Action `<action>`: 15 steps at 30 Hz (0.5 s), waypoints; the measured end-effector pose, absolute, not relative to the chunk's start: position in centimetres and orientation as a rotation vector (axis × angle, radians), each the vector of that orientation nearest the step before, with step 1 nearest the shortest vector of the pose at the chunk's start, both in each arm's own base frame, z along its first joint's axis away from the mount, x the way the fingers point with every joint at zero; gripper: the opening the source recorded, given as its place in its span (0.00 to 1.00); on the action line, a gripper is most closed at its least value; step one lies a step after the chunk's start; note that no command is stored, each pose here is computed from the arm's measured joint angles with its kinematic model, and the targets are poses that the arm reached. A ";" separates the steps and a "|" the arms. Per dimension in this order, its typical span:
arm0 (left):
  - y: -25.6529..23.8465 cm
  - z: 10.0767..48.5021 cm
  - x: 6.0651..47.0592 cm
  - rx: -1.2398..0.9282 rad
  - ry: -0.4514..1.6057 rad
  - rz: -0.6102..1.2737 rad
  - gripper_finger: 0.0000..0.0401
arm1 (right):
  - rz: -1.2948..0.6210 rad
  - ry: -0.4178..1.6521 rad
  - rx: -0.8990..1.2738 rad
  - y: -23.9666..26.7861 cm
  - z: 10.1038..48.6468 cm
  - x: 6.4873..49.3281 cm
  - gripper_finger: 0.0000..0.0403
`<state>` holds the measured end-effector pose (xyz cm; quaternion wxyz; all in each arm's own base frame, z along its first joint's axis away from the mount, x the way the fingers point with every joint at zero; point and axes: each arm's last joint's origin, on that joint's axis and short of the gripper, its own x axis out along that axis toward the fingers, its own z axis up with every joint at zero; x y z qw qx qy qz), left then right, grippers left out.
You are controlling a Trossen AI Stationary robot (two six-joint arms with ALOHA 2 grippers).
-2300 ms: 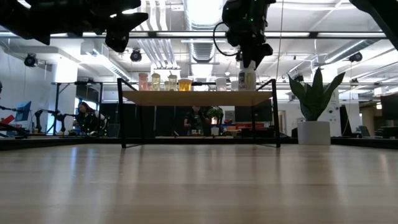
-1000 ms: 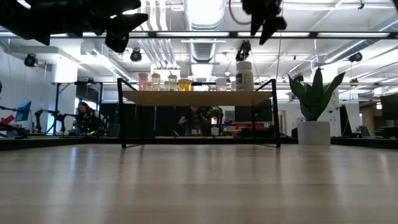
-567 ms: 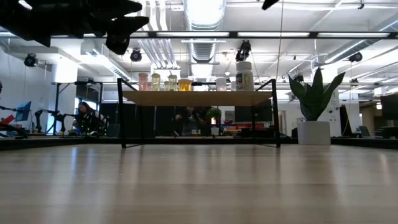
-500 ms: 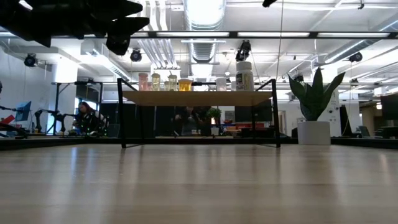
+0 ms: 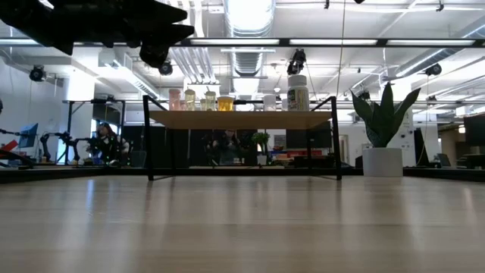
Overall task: Pick and place medicine bottles onto shelf by color
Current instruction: Put the green pill bottle on the shelf
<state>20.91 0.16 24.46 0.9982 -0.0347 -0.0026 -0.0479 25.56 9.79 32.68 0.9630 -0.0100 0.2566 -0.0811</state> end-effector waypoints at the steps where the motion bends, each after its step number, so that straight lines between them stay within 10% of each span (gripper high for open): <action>1: 0.2 24.6 20.9 -0.070 -0.001 -0.099 0.38 | -0.160 0.491 -0.026 10.2 32.2 25.6 0.66; 15: -0.6 26.2 20.2 -0.290 0.328 -0.181 0.38 | -0.139 0.358 -0.015 11.3 28.4 25.4 0.65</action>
